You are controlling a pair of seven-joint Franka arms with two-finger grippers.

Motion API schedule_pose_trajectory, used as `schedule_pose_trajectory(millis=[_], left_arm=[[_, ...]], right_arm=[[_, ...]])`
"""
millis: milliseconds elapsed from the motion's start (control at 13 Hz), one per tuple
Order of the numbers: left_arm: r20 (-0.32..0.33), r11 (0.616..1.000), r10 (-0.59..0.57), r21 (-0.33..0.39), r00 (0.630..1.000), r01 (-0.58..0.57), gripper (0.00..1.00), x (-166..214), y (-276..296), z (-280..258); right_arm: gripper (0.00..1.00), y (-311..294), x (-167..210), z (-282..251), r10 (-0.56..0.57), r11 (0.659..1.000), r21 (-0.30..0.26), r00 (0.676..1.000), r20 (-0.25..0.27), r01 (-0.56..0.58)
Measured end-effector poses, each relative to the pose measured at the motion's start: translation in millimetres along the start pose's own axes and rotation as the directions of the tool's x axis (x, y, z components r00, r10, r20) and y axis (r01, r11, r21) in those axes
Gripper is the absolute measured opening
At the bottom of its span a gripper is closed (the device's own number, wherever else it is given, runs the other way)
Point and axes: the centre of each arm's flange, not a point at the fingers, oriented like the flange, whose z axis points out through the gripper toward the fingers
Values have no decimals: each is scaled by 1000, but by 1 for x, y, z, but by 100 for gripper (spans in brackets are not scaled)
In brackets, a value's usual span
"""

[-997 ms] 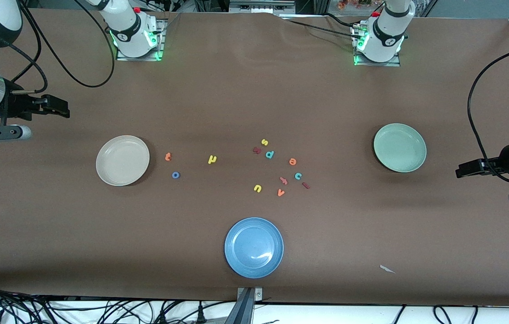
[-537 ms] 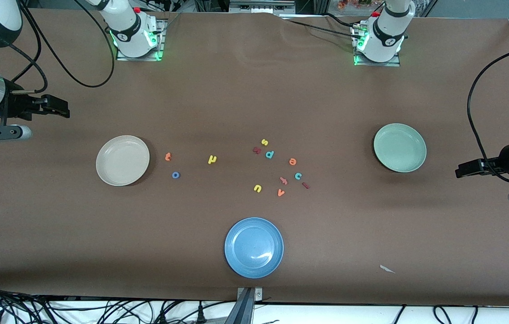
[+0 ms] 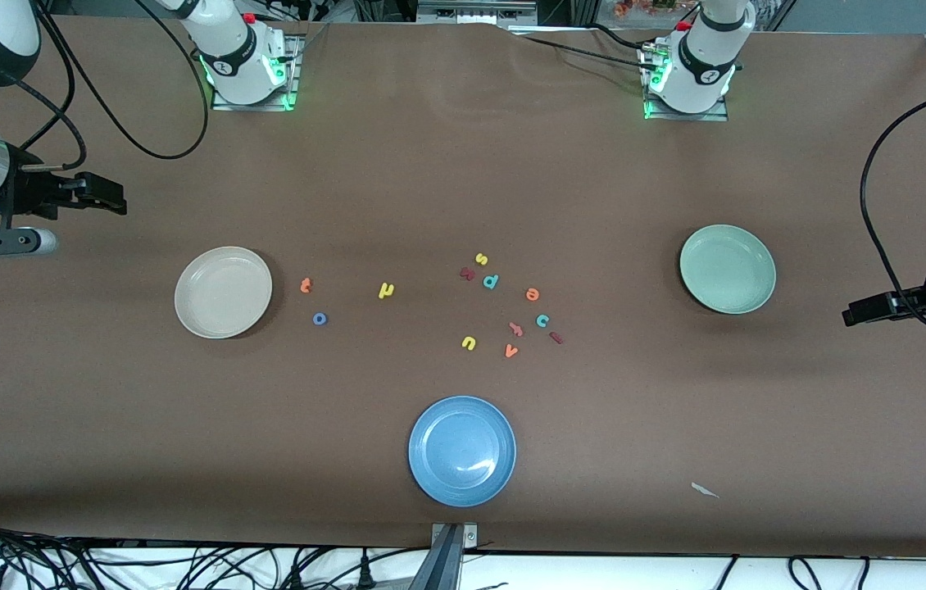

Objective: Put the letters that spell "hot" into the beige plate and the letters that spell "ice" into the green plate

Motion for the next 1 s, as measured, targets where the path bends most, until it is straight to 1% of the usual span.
schedule_pose_trajectory(millis=[997], left_arm=[[-3,1000,-16,1,1000,16,100,-1,-3,-3]], right_arm=[[100,0,0,0,0,1000,2,1000,0,0]])
